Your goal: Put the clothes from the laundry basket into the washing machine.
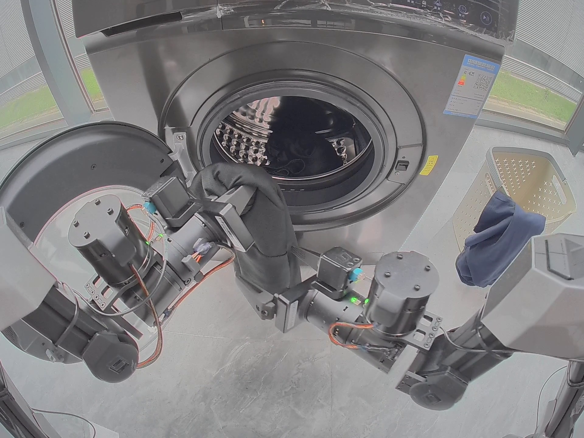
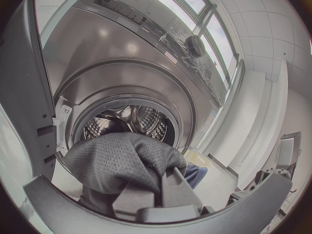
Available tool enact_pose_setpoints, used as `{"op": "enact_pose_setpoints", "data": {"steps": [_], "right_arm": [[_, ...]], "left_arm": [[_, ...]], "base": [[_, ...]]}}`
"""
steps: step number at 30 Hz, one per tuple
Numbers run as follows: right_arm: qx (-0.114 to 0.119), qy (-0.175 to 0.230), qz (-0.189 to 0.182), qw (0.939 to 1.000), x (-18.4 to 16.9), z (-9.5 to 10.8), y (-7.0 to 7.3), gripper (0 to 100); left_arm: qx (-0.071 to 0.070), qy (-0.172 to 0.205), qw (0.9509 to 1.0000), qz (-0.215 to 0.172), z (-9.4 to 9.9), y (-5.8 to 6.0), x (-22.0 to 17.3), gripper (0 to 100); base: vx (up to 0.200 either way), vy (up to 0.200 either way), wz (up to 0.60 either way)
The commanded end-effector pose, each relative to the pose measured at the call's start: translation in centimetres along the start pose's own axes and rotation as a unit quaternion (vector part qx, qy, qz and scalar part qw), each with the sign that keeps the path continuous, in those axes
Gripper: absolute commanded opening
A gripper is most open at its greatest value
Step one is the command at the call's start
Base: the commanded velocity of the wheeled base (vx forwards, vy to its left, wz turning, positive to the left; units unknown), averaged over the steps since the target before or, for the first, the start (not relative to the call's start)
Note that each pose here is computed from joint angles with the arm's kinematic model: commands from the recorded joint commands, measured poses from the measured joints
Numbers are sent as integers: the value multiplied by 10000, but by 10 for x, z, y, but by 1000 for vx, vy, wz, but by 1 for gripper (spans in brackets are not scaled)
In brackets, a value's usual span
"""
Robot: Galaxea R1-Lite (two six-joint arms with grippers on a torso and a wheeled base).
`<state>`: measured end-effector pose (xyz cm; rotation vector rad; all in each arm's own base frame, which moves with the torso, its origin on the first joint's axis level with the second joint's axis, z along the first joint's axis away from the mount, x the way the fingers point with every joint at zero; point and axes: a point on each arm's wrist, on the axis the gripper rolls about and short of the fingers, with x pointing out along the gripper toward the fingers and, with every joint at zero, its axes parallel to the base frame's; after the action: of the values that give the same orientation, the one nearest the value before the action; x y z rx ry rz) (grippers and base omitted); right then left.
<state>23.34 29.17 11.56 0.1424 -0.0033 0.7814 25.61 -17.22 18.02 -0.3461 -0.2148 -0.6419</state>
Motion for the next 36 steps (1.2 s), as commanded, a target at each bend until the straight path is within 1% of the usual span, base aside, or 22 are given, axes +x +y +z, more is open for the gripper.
{"op": "enact_pose_setpoints", "data": {"steps": [1, 8, 10, 13, 17, 18, 19, 20, 21, 24, 27, 29, 34, 36], "right_arm": [[-30, 114, -107, 9999, 29, -16, -6, 100], [-71, 92, -227, 9997, 49, -13, -9, 100], [-79, 108, -352, 9993, 58, -10, -16, 100], [-83, 4, -518, 9986, 65, -5, -24, 100], [-91, -93, -753, 9971, 67, 1, -36, 100], [-101, -119, -842, 9963, 66, 3, -43, 100], [-101, -119, -842, 9963, 66, 3, -43, 100], [-106, -163, -1013, 9947, 63, 8, -53, 100], [-108, -195, -1094, 9937, 61, 13, -59, 100], [-122, -234, -1227, 9921, 47, 25, -68, 100], [-133, -261, -1262, 9916, 34, 35, -71, 100], [-136, -221, -1252, 9918, 25, 39, -71, 100], [-183, -139, -1322, 9910, 12, 41, -76, 100], [-202, -138, -1391, 9900, 9, 43, -81, 100]], "left_arm": [[-9, -11, 10000, -17, 0, -1, 0, 0], [-19, -15, 10000, -33, -1, -3, 0, 0], [-21, -5, 10000, -38, -1, -3, 0, 0], [-23, 4, 10000, -43, -2, -3, -1, 0], [-21, 2, 10000, -36, -2, -3, -1, 0], [-21, 9, 10000, -34, -2, -3, -1, 0], [-21, 9, 10000, -34, -2, -3, -1, 0], [-19, 15, 10000, -25, -2, -2, -1, 0], [-17, 13, 10000, -18, -2, -2, -1, 0], [-10, 7, 10000, 4, -1, -1, -1, 0], [-5, -4, 10000, 16, -1, 0, -1, 0], [-5, -4, 10000, 16, -1, 0, -1, 0], [-5, 3, 10000, 18, -1, 0, -1, 0], [-5, 3, 10000, 18, -1, 0, -1, 0]], "base": [[0, 0, 0], [0, 0, 0], [0, 0, 0], [0, 0, 0], [0, 0, 0], [0, 0, 0], [0, 0, 0], [0, 0, 0], [0, 0, 0], [0, 0, 0], [0, 0, 0], [0, 0, 0], [0, 0, 0], [0, 0, 0]]}}
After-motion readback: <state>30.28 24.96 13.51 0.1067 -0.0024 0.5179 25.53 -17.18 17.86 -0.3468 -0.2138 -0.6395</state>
